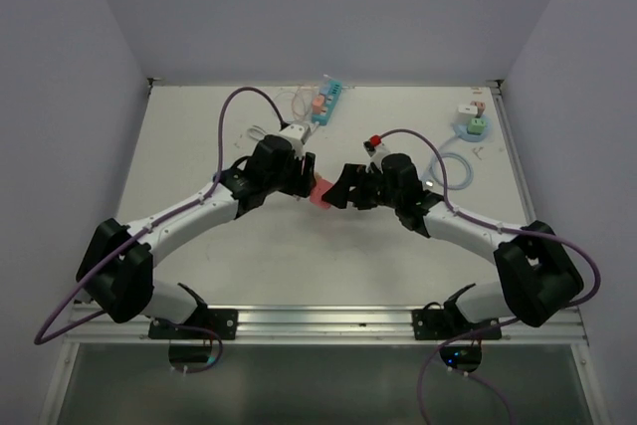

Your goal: Pull the plug off the socket

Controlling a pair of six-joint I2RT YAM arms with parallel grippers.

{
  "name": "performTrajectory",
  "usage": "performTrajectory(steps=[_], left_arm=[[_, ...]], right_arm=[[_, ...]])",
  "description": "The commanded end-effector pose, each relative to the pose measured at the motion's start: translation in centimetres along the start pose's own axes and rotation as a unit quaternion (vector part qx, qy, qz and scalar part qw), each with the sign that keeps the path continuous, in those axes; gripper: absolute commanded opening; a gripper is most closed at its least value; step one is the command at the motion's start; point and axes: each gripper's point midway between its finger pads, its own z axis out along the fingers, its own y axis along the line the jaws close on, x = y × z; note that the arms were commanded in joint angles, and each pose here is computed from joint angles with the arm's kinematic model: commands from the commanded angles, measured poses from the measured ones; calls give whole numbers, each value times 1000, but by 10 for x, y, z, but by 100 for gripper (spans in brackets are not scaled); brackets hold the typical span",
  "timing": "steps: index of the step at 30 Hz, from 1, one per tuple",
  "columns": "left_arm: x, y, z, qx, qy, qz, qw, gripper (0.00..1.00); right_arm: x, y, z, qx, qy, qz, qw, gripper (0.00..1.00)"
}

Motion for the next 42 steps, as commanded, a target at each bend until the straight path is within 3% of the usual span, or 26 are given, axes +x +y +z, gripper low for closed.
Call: performTrajectory(steps=[1, 5, 12, 15, 18, 19, 22, 32, 42], left_arm=[[-28, -2, -5, 5, -64, -46, 997, 0], [-30, 2, -7, 0, -69, -53, 996, 0], [-35, 13, -12, -11, -96, -68, 993, 0], [-40, 15, -16, -9, -110, -72, 991, 0], [-42, 18, -20, -16, -119, -73, 990, 0], [-42, 24, -20, -27, -119, -75, 990, 0], [-37, 39, -21, -56, -116, -72, 989, 0], [-28, 108, -40, -188, -133, -98, 968, 0], [-35, 137, -72, -269, -155, -120, 943, 0]], right_arm=[[-34, 51, 8, -98, -28, -7, 995, 86], [-34, 54, 17, -104, -22, -3, 994, 81], [-25, 50, 23, -108, -7, 5, 994, 57], [-21, 45, 26, -99, 0, 8, 995, 45], [-19, 42, 26, -94, 3, 6, 996, 26], [-17, 41, 26, -92, 5, 5, 996, 14], [-16, 39, 22, -84, 6, -4, 996, 0], [-12, 38, 0, -71, 16, -39, 997, 0], [-1, 34, -7, -69, 44, -56, 995, 0]])
